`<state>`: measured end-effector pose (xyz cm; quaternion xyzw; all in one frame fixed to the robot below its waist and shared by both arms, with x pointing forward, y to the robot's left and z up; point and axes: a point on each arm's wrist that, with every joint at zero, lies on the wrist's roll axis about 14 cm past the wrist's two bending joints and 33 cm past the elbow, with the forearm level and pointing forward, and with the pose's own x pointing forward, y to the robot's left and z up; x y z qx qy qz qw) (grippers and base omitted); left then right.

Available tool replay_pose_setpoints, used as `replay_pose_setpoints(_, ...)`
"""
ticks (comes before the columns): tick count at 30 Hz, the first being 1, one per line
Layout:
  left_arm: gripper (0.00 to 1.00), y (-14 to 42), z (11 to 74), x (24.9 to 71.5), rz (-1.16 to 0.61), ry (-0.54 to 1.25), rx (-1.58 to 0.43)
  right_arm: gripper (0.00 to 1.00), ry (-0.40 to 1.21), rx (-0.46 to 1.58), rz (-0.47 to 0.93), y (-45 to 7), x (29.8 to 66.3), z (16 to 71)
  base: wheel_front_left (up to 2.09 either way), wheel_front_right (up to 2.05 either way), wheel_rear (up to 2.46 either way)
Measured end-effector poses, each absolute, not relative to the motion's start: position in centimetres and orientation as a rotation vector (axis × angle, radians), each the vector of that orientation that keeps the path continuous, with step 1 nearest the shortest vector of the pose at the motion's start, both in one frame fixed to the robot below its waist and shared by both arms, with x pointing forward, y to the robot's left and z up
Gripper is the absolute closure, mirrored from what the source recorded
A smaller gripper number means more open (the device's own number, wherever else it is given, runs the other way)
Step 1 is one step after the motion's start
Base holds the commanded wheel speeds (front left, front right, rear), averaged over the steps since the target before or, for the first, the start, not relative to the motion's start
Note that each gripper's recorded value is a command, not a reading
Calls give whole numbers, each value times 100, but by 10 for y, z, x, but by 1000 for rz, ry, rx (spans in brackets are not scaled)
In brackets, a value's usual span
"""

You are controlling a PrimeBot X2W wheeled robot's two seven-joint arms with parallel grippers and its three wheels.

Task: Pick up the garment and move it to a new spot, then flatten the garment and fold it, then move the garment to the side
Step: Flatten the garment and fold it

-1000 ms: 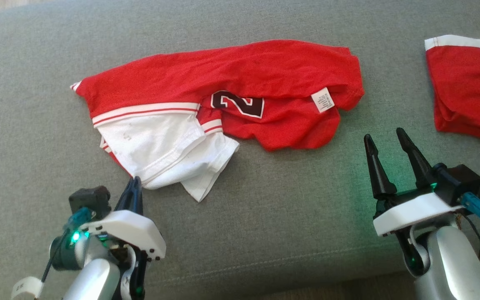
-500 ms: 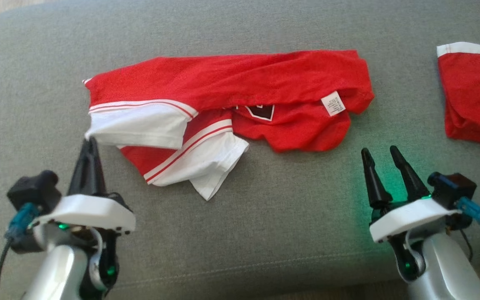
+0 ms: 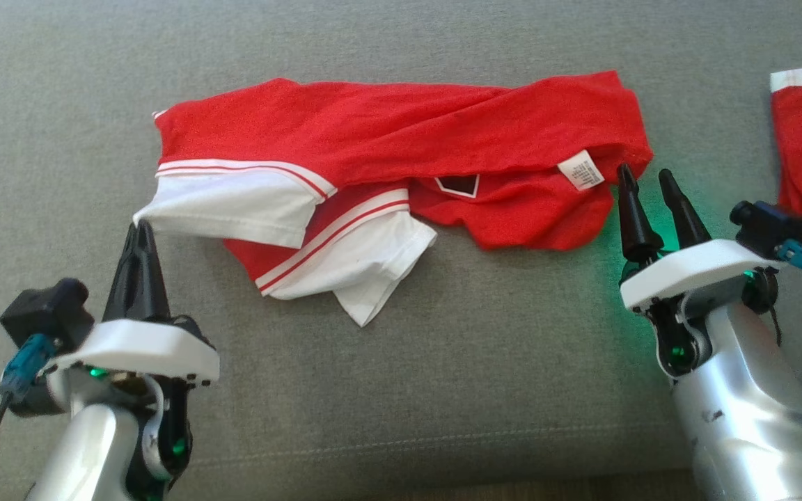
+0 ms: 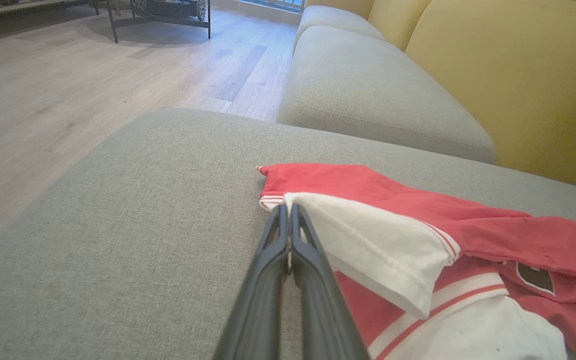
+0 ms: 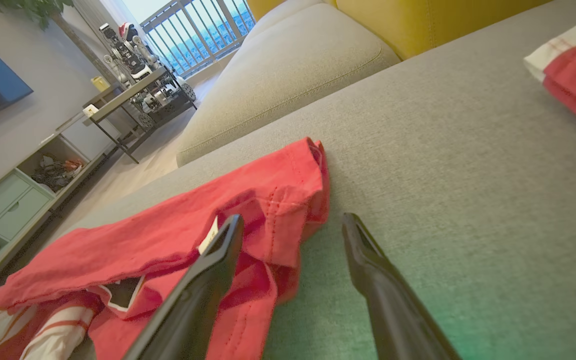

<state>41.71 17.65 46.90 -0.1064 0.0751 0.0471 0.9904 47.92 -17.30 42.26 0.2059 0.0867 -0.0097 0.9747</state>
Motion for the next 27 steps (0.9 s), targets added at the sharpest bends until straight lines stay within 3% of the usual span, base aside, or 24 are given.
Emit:
replay_pose_setpoints(5,100,178,470,419,96,148,-209,0,207,494,-27,-164,488,415,0,0,0)
replay_pose_setpoints(6,100,179,470,420,97,146,-208,9,213,501,-24,-162,489,414,0,0,0)
replay_pose_setpoints(7,100,180,469,420,100,148,-206,44,219,505,-18,-159,491,413,0,0,0)
replay_pose_setpoints(8,100,180,469,420,101,150,-205,57,219,505,-15,-158,492,414,0,0,0)
replay_pose_setpoints(13,100,181,468,419,103,152,-201,99,213,506,-7,-156,493,417,0,0,0)
replay_pose_setpoints(27,100,183,498,421,94,56,-250,100,31,445,9,-172,495,481,0,0,0)
